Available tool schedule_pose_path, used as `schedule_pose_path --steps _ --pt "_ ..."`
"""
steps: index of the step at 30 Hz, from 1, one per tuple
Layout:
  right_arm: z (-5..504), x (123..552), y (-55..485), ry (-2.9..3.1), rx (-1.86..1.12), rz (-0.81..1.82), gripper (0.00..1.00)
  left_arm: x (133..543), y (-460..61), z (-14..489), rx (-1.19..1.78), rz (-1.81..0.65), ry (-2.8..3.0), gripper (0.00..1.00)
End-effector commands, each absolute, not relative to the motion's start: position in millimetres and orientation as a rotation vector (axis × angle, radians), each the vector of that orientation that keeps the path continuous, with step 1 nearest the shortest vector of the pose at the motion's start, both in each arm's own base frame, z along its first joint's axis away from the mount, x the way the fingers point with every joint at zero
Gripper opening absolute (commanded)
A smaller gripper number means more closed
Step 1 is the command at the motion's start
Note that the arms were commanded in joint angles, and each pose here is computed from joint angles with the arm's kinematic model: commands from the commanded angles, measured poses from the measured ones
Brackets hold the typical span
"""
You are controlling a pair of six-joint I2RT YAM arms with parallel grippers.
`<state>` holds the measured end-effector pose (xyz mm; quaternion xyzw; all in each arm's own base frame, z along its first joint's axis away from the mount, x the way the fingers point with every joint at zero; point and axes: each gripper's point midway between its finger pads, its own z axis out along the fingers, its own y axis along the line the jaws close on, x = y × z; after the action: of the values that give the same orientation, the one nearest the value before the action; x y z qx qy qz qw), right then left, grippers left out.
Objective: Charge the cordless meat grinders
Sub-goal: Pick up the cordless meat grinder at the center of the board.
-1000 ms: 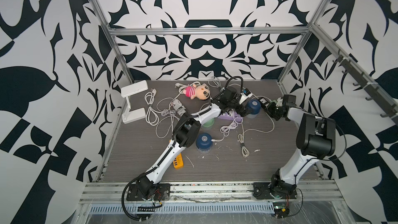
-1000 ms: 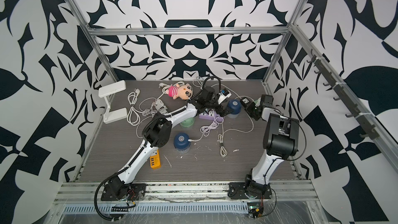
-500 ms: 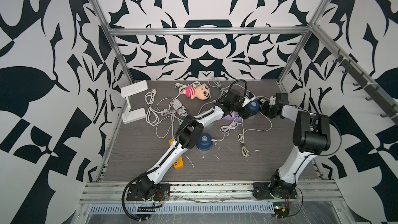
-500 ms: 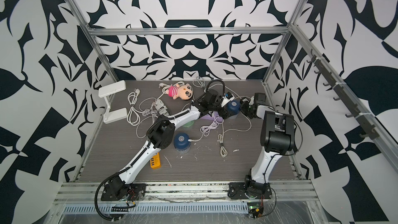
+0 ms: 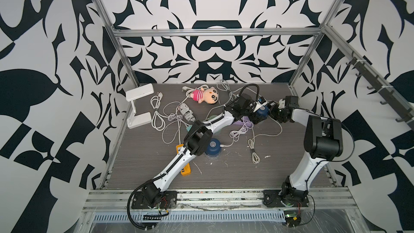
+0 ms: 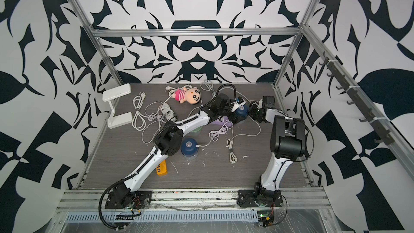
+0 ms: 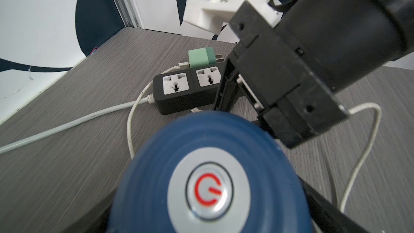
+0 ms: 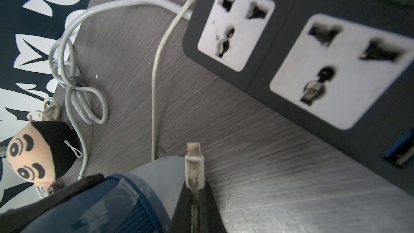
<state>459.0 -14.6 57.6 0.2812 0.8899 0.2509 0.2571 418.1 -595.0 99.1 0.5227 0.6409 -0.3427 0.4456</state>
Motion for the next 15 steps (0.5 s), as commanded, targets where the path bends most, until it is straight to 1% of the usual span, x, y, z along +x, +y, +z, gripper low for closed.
schedule_pose_path --steps 1,4,5,9,11,15 --pt "88 463 -5 2.361 0.679 0.711 0.00 404 -603 96 1.325 -0.862 1.575 0.94" --pt "100 458 -6 2.345 0.661 0.694 0.00 401 -606 105 1.306 -0.863 1.545 0.86" --pt "105 456 -5 2.341 0.655 0.687 0.00 401 -607 109 1.295 -0.865 1.536 0.81" --pt "120 449 -9 2.321 0.639 0.664 0.00 401 -607 124 1.251 -0.886 1.516 0.70" --pt "127 446 -11 2.314 0.633 0.646 0.00 401 -607 130 1.233 -0.897 1.516 0.67" --pt "141 435 -18 2.305 0.634 0.589 0.00 401 -603 150 1.194 -0.906 1.496 0.65"
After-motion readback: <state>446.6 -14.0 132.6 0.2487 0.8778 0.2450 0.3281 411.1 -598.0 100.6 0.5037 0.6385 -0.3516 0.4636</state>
